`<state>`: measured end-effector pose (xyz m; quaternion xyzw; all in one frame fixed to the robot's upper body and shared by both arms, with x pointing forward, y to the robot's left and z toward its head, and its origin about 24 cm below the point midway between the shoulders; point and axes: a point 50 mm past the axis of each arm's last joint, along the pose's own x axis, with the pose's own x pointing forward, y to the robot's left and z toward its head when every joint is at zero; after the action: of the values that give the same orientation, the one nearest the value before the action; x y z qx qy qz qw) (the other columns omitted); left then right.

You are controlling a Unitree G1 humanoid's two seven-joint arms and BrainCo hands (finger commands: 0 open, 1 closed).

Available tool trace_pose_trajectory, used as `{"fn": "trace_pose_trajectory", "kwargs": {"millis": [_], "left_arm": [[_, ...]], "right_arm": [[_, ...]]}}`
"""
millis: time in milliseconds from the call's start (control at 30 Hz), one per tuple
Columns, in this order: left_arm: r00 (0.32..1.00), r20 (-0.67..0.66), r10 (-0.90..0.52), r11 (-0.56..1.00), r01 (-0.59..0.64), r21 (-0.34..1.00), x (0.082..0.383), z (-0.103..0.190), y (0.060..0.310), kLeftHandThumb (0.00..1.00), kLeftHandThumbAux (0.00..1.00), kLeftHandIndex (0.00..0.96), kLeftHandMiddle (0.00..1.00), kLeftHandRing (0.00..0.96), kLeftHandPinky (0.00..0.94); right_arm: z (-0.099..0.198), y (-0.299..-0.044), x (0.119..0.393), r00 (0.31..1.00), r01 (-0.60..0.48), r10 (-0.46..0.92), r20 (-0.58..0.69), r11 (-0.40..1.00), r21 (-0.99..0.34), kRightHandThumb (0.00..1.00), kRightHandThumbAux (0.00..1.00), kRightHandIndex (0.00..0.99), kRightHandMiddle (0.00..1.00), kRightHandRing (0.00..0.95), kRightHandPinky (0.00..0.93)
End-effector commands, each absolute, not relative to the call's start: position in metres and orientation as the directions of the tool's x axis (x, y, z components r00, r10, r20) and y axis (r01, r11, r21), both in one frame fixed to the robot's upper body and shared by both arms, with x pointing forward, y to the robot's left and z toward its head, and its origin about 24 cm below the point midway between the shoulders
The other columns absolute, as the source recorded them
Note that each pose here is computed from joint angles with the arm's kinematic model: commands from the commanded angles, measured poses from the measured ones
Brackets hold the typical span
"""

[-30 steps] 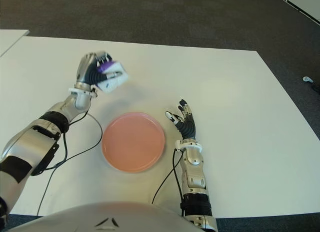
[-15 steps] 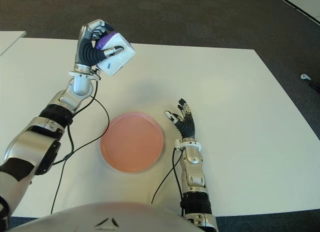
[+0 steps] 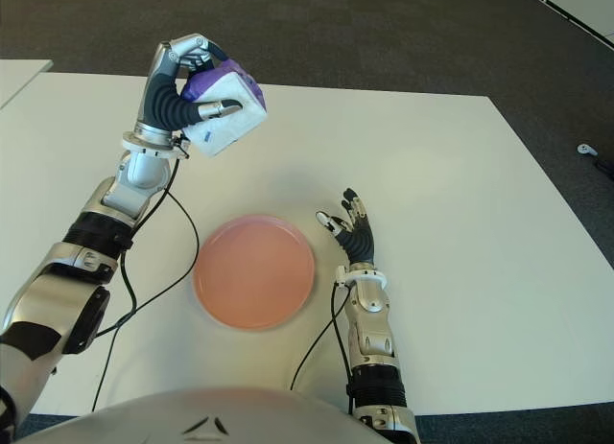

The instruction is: Put the tissue paper into the plate.

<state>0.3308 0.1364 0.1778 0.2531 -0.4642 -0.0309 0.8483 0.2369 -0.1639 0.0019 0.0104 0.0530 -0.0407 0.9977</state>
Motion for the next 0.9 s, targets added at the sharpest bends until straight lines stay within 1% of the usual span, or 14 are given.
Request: {"fn": "trace_pose_trajectory", "kwargs": {"millis": [33,233,367,433,567,667,733,800,900], "left_arm": [[0.557,0.755,-0.345,0.850,-0.156,0.503,0.319,0.174,0.134,0.750,0.697,0.443,0.884,0.882,0.864],[0.505,0.746,-0.433,0.833,-0.092,0.546,0.292,0.170,0.118,0.751,0.696,0.444,0.881,0.881,0.864],[0.497,0.728,-0.473,0.821,-0.051,0.569,0.284,0.167,0.115,0.751,0.696,0.444,0.880,0.880,0.859],[0.502,0.697,-0.513,0.804,-0.005,0.595,0.280,0.163,0.115,0.751,0.696,0.444,0.879,0.880,0.858],[0.477,0.580,-0.660,0.706,0.131,0.696,0.276,0.144,0.115,0.751,0.696,0.444,0.878,0.878,0.856],[0.463,0.555,-0.691,0.683,0.169,0.710,0.275,0.141,0.115,0.750,0.697,0.443,0.877,0.874,0.847],[0.432,0.440,-0.787,0.567,0.224,0.793,0.273,0.138,0.115,0.750,0.697,0.443,0.874,0.871,0.839],[0.405,0.333,-0.851,0.455,0.256,0.853,0.272,0.132,0.116,0.750,0.697,0.443,0.868,0.866,0.828],[0.383,0.233,-0.894,0.345,0.254,0.904,0.268,0.120,0.117,0.750,0.697,0.443,0.859,0.858,0.820]], "right_arm": [[-0.023,-0.164,0.224,0.965,0.095,-0.091,-0.246,0.995,0.007,0.108,0.667,0.027,0.069,0.042,0.042],[-0.022,-0.162,0.224,0.964,0.092,-0.089,-0.250,0.996,0.002,0.111,0.675,0.027,0.062,0.039,0.049],[-0.022,-0.162,0.225,0.963,0.094,-0.091,-0.252,0.996,0.003,0.113,0.681,0.027,0.065,0.041,0.048],[-0.022,-0.162,0.224,0.963,0.096,-0.092,-0.251,0.995,0.003,0.113,0.682,0.027,0.066,0.043,0.047],[-0.022,-0.162,0.225,0.964,0.098,-0.095,-0.247,0.995,0.001,0.112,0.679,0.025,0.066,0.043,0.044],[-0.021,-0.163,0.224,0.964,0.099,-0.096,-0.246,0.995,-0.001,0.109,0.673,0.024,0.065,0.042,0.041],[-0.021,-0.164,0.224,0.964,0.099,-0.097,-0.247,0.995,-0.005,0.107,0.670,0.023,0.063,0.040,0.043],[-0.022,-0.164,0.224,0.964,0.098,-0.097,-0.249,0.995,-0.008,0.104,0.668,0.022,0.060,0.038,0.045],[-0.022,-0.164,0.225,0.964,0.099,-0.097,-0.249,0.995,-0.007,0.101,0.665,0.022,0.058,0.037,0.045]]}}
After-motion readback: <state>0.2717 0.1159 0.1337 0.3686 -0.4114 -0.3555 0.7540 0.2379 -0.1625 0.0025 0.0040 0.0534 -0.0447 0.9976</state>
